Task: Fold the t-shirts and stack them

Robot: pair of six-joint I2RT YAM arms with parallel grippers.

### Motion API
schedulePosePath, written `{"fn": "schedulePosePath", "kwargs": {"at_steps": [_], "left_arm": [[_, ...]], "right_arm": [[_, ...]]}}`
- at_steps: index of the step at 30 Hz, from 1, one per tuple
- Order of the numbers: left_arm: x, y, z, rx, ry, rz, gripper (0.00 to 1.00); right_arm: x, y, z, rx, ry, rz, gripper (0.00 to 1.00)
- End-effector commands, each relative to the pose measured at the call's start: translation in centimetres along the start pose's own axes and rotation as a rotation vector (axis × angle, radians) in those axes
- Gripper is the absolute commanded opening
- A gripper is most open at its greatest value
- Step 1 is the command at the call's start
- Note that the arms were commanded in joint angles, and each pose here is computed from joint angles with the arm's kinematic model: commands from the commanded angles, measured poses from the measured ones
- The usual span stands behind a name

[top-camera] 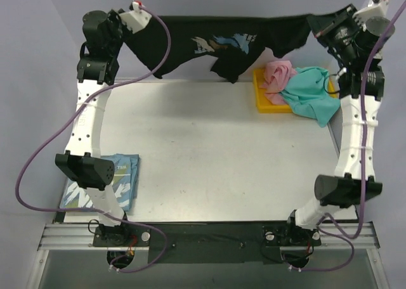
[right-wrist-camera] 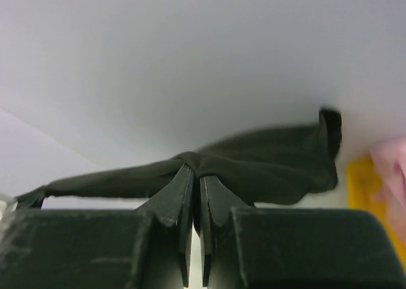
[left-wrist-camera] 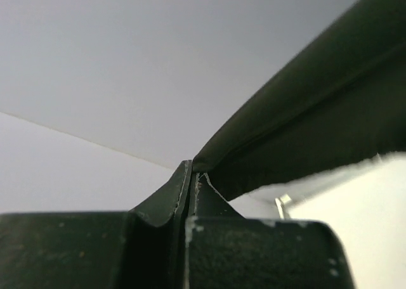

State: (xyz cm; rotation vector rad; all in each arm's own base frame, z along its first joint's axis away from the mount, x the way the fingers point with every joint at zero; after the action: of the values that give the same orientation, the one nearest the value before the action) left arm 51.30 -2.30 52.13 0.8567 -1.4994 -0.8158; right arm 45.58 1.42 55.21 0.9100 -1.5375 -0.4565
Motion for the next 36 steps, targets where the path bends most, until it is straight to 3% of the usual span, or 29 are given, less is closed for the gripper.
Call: {"fn": "schedulePosePath", "kwargs": {"at_steps": [1,7,12,15,19,24,27,32,36], "left_arm": [[-1.6,-3.2,4.3,-0.191,0.016,-0.002,0.0],[-7.3,-16.5,12.4,-0.62,0.094,-0.062,0.0],[-12.7,-27.8,21.1,-0.959,0.183,-0.101,0.0],[-15.5,-31.4,25.2,-1.093,0.276,-0.095,0.0],[-17.0,-33.1,29.2,-1.219,0.333,-0.1,0.0],[-17.6,-33.6,32.3,-1.318,0.358,-0.103,0.0],[-17.2,-33.1,32.1,-1.309,0.357,-0.087,0.0],[-16.0,-32.3,25.5,-1.094,0.305,-0.039,0.0],[-15.3,-31.3,19.6,-0.976,0.316,0.002,0.0]], "right_arm": [[-3.5,-1.7,7.0,-0.135,0.146,0.083,0.0],[-15.4,-10.3,19.4,-0.484,0.509,0.039,0.0],[-24.8,-15.1,28.9,-0.711,0.757,-0.143,0.0],[-29.6,-17.1,33.6,-0.839,0.899,-0.254,0.0],[-32.8,-18.8,37.5,-0.982,0.972,-0.372,0.0],[-32.7,-19.1,38.8,-1.033,1.003,-0.343,0.0],[-31.9,-18.9,38.3,-1.03,1.036,-0.3,0.0],[-30.4,-19.6,31.0,-0.837,0.962,-0.212,0.0],[-29.7,-22.3,25.6,-0.796,0.985,-0.113,0.0]]}}
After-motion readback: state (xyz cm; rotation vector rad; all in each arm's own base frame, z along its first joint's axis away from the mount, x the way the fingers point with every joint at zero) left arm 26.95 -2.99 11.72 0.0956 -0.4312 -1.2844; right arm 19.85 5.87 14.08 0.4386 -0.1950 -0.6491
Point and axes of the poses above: each gripper's point midway between its finger pads, its own z axis back along the fingers, its own y axis along the line the jaws close on, x = y × z, the point moved 3 cm from there along z, back along the fingers, and after that the axes turned 10 degrees about -z, right-handed, at the moved point
